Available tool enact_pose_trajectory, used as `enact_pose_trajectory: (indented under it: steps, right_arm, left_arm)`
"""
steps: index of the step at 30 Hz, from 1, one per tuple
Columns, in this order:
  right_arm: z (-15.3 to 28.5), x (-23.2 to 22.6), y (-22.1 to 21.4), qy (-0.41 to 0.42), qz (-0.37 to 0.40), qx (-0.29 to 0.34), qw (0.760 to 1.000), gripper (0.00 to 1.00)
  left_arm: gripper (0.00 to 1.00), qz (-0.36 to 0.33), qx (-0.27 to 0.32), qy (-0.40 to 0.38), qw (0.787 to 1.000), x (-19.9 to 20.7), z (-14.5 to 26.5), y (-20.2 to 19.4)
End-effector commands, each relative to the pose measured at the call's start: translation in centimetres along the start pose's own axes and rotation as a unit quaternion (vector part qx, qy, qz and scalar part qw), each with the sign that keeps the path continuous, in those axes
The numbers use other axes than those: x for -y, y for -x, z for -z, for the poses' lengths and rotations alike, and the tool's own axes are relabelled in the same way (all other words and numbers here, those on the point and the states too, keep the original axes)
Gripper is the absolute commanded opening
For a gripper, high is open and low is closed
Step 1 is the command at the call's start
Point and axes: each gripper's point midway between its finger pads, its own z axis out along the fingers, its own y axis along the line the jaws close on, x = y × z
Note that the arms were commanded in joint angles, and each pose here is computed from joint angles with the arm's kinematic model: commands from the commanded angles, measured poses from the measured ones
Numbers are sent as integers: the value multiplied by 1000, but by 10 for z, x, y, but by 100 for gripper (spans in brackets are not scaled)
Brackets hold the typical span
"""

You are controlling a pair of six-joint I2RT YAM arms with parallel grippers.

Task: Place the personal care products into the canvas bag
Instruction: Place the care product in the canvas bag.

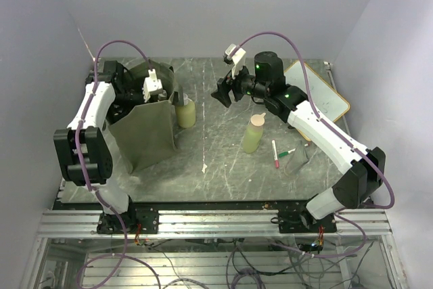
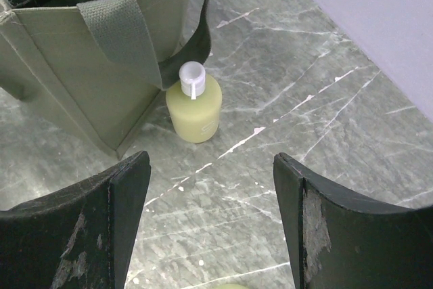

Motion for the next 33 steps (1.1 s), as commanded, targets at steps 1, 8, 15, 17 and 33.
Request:
enact_pose_trajectory:
  steps: [1,8,15,17,33]
  right_arm:
    - [0,4,16,-4,5,22,1000,73]
    - [0,3,13,-3,6,22,1000,74]
    - [-14,-5,28,8,-13,36,999,74]
    - [-22,-14,37,19,-24,44,999,74]
    - [-101,-55,80,68,-136,59,987,68]
  left_arm:
    - [36,-47,44,-6,998,-1,-5,19]
    - [10,-47,30,-22,998,8,9,28]
    - [7,-66,52,5,996,11,28,56]
    - [7,-64,53,7,997,12,30,57]
    - [7,-68,47,15,996,18,34,50]
